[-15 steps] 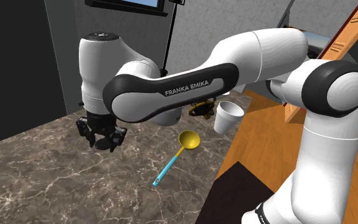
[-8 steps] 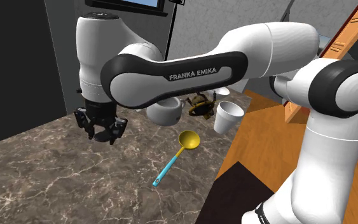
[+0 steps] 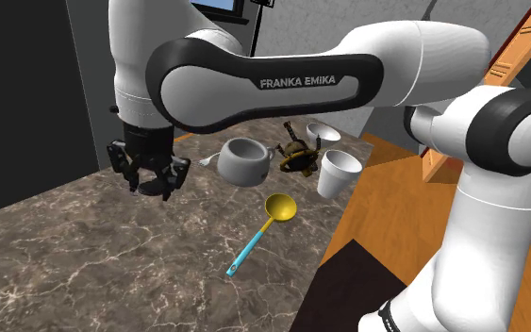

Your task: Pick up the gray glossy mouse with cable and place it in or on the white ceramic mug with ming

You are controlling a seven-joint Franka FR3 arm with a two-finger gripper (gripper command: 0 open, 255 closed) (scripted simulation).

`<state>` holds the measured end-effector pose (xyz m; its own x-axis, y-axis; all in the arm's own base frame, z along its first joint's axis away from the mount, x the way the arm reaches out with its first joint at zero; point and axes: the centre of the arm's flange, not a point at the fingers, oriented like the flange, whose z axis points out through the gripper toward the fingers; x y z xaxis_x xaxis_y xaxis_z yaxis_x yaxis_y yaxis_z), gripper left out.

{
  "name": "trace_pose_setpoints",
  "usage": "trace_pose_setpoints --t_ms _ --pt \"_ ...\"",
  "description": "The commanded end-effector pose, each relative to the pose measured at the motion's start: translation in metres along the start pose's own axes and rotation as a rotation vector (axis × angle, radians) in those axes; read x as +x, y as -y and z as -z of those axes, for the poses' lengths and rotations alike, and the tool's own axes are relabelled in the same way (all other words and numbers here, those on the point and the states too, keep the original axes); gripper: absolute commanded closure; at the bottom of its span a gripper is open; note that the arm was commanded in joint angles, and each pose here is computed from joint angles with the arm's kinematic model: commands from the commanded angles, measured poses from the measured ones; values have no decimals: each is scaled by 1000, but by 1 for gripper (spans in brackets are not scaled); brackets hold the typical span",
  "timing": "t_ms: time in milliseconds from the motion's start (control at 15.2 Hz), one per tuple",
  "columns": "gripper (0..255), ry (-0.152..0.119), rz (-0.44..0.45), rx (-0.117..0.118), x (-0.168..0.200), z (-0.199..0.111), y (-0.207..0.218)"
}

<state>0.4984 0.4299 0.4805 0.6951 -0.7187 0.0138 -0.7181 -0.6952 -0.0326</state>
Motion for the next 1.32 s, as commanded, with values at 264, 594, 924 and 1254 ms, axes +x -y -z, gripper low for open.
trace_pose_setpoints --t_ms 264,594,924,1254 --pt "255 0 0 0 1 32 2" --pt "255 0 0 0 2 59 3" --pt "255 0 0 0 34 67 -19" --pt "255 0 0 0 89 67 -57"
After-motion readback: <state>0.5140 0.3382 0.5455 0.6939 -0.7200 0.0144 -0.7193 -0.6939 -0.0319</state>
